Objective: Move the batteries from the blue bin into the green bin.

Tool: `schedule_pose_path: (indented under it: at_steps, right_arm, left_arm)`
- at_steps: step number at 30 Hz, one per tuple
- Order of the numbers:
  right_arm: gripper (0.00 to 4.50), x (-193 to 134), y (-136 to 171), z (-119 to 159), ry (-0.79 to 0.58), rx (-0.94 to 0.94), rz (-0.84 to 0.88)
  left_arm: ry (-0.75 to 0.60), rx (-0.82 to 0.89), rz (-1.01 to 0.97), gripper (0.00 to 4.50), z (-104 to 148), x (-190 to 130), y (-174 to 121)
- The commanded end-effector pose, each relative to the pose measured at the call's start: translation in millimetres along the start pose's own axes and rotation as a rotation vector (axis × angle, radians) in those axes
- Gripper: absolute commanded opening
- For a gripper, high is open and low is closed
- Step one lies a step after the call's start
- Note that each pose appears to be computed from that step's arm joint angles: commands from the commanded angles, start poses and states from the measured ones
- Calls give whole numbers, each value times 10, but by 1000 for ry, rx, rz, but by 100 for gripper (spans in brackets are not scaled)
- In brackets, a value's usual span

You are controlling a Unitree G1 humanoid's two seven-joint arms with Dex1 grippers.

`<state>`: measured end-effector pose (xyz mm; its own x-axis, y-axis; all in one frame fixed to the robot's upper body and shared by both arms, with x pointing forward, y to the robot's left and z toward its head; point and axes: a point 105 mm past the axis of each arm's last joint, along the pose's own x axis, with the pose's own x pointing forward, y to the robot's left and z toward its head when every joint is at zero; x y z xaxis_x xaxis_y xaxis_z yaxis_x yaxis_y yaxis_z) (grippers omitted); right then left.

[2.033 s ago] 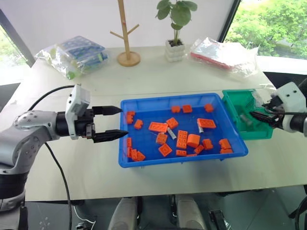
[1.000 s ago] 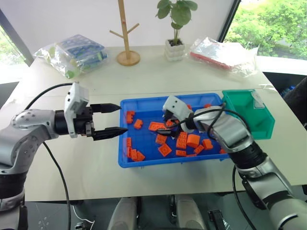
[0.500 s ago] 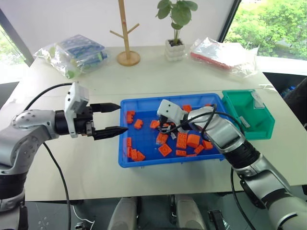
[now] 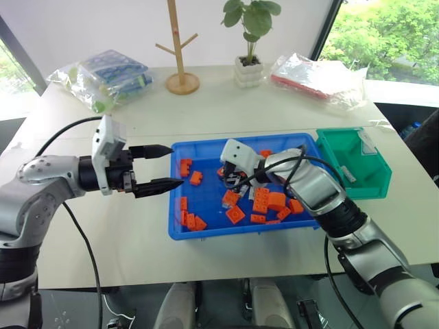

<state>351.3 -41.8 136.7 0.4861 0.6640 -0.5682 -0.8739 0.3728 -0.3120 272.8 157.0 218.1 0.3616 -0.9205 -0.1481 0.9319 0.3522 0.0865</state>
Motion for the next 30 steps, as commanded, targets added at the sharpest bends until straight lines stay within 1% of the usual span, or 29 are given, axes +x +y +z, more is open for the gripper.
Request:
schedule_pose_path:
  at_steps: [1, 4, 6, 9, 11, 14, 18, 22, 25, 26, 28, 29, 30]
  right_arm:
    - [89, -158, -169, 221, -64, -54, -49]
    - [89, -432, -285, 294, -91, -131, -31]
    - [89, -578, -358, 277, -79, -193, -10]
    - [89, -729, -471, 216, -45, -268, 19]
    - [89, -776, -491, 180, -26, -320, 55]
    - [89, -793, -432, 94, -10, -413, 144]
    - [89, -748, -309, -16, 1, -483, 240]
    - [89, -656, -198, -145, 23, -572, 307]
    - [89, -568, -161, -184, 22, -583, 331]
    - [112, -536, -158, -197, 27, -596, 335]
    - [177, -485, -150, -236, 41, -633, 341]
    - [222, -463, -142, -265, 48, -650, 349]
    - [280, -448, -133, -285, 52, -659, 356]
  left_arm:
    - [-21, 49, 9, 450, 105, -11, 8]
    - [-17, 48, 5, 450, 96, -15, 2]
    - [-15, 48, 2, 450, 93, -12, 1]
    - [-16, 48, -4, 450, 97, 3, 0]
    - [-17, 49, -6, 450, 101, 10, 7]
    - [-20, 53, -8, 450, 110, 20, 17]
    - [-22, 54, -10, 450, 108, 23, 18]
    - [-21, 56, -9, 450, 102, 24, -3]
    - [-20, 58, -8, 450, 103, 23, -14]
    - [-20, 59, -7, 450, 108, 19, -13]
    - [-20, 60, -4, 450, 117, 11, -10]
    - [-20, 60, -2, 450, 121, 8, -8]
    - [-20, 60, -1, 450, 124, 5, -8]
